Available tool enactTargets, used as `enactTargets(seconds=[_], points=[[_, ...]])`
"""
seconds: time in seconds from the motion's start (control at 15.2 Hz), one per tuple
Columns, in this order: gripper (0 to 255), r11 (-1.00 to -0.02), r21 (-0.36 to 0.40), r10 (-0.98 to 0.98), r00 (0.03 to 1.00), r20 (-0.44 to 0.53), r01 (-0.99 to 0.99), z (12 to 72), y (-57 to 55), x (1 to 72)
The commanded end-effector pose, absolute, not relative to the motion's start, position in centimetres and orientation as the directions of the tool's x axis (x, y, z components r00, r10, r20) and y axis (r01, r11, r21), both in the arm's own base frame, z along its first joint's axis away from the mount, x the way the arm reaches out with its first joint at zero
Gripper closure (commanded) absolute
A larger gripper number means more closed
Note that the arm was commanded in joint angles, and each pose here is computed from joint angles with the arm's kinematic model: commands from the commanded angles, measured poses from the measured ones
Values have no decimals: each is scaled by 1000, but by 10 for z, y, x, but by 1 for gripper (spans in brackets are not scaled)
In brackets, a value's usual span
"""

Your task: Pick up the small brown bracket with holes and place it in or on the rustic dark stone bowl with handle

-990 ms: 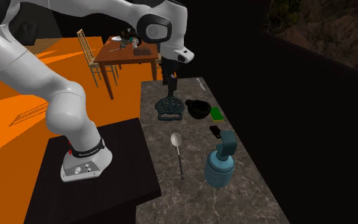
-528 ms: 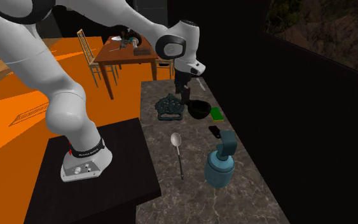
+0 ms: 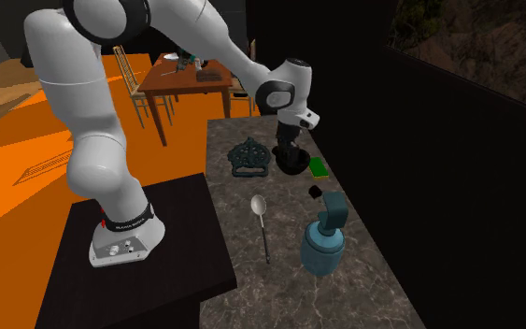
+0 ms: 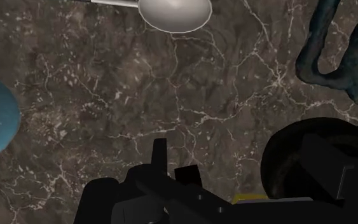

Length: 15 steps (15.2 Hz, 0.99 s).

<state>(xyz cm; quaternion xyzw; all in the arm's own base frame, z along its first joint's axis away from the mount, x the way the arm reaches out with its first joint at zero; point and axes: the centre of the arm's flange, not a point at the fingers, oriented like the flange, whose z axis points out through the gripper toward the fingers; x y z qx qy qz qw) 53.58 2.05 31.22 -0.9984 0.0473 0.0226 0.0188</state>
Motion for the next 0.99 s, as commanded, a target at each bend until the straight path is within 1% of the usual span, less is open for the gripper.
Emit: enactTargets(seconds=[0.0,0.92], points=[[0,-995,-29,-99,994,-37,-100,296,20,556],[0,-990,12,-138,990,24,-138,177,8,688]])
